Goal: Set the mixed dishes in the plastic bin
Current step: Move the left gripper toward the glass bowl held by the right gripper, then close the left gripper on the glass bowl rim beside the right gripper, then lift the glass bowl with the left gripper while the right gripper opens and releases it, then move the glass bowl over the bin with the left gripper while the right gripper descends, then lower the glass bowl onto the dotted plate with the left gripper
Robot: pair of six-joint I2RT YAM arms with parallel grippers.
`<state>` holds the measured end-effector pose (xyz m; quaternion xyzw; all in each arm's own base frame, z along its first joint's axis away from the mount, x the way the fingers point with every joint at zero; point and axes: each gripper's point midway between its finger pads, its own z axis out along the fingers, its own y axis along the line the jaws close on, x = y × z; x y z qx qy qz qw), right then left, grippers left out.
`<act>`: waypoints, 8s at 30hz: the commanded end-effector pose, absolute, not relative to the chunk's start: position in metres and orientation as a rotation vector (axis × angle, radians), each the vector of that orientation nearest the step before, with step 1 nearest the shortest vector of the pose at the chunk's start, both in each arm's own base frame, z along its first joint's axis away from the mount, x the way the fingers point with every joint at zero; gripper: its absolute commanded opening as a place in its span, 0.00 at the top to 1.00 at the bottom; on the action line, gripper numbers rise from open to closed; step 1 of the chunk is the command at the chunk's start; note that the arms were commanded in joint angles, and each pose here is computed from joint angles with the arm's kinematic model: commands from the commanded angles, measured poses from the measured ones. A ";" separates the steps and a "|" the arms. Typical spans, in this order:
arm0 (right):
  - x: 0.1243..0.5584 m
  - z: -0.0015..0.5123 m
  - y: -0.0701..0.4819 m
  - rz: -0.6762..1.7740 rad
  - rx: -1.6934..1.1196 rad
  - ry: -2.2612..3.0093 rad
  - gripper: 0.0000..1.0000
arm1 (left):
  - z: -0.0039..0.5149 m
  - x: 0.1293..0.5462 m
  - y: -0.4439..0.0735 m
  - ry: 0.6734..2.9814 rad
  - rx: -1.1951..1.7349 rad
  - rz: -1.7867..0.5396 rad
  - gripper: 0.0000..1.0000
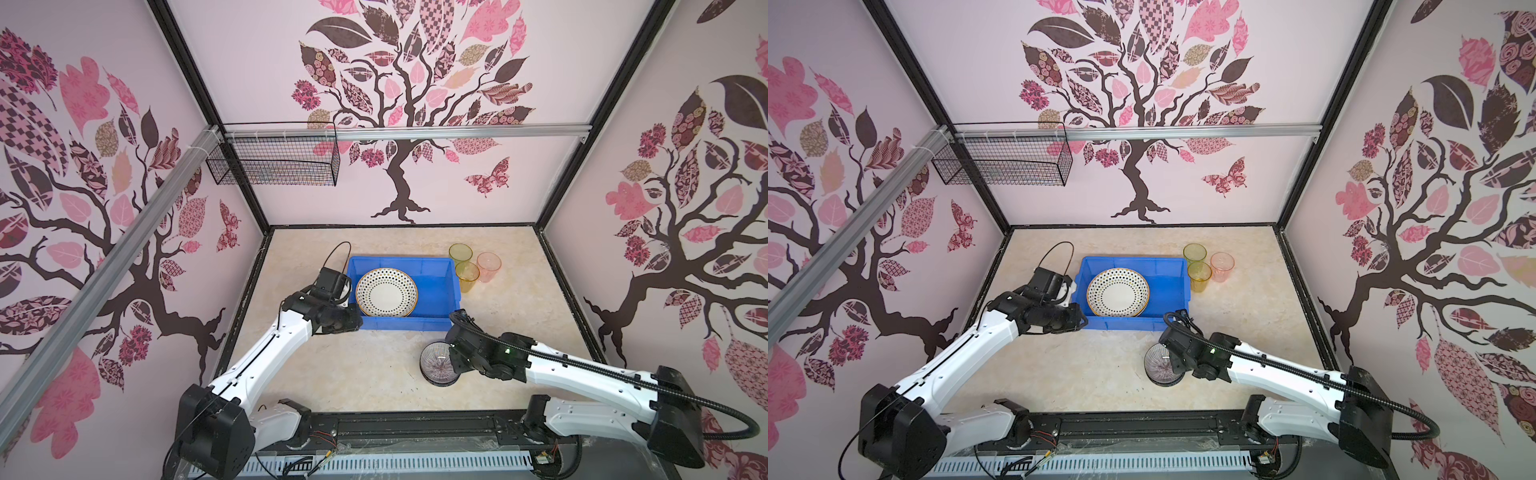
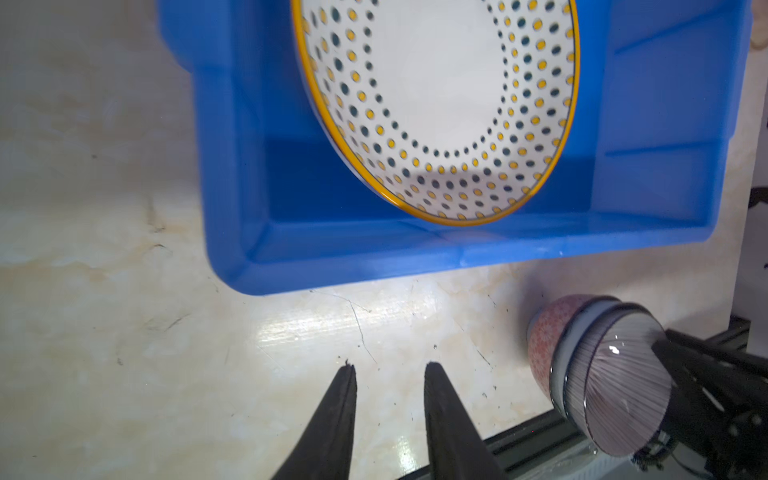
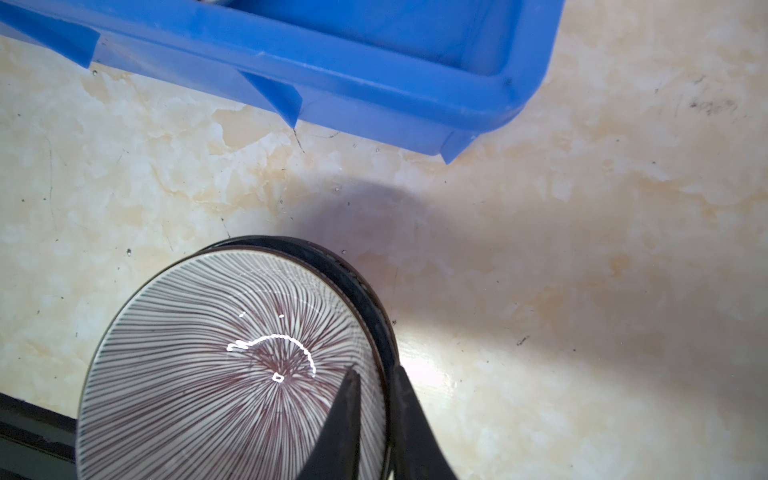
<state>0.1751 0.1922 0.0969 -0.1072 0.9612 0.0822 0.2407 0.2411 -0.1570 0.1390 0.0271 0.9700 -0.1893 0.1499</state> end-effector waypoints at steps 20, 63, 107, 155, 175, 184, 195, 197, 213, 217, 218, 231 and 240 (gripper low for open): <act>0.168 0.096 0.198 0.312 -0.303 2.621 0.83 | 0.146 0.180 -0.274 2.787 0.424 -0.678 0.66; 0.166 0.101 0.197 0.401 -0.274 2.570 0.84 | 0.111 0.170 -0.345 2.861 0.641 -0.504 0.69; 0.171 0.120 0.197 0.439 -0.249 2.507 0.63 | 0.120 0.182 -0.348 2.824 0.656 -0.445 1.00; 0.172 0.156 0.189 0.546 -0.171 2.397 0.57 | 0.201 0.263 -0.233 2.585 0.246 -0.341 1.00; 0.170 0.134 0.199 0.495 -0.241 2.478 0.57 | 0.209 0.338 -0.182 2.542 0.001 -0.319 1.00; 0.170 0.129 0.198 0.471 -0.253 2.487 0.57 | 0.184 0.370 -0.187 2.591 -0.026 -0.298 1.00; 0.172 0.125 0.197 0.430 -0.277 2.489 0.57 | 0.156 0.390 -0.194 2.646 -0.034 -0.284 1.00; 0.173 0.124 0.197 0.425 -0.282 2.490 0.57 | 0.152 0.392 -0.193 2.656 -0.038 -0.283 1.00; 0.175 0.123 0.199 0.405 -0.309 2.490 0.56 | 0.135 0.404 -0.193 2.692 -0.070 -0.275 1.00; 0.174 0.122 0.199 0.405 -0.312 2.493 0.56 | 0.132 0.406 -0.192 2.701 -0.076 -0.275 1.00; 0.174 0.122 0.199 0.405 -0.311 2.493 0.56 | 0.130 0.406 -0.192 2.704 -0.078 -0.274 1.00; 0.174 0.121 0.199 0.405 -0.310 2.497 0.54 | 0.122 0.410 -0.185 2.721 -0.112 -0.260 1.00; 0.173 0.122 0.200 0.408 -0.312 2.498 0.54 | 0.121 0.409 -0.182 2.728 -0.115 -0.248 0.97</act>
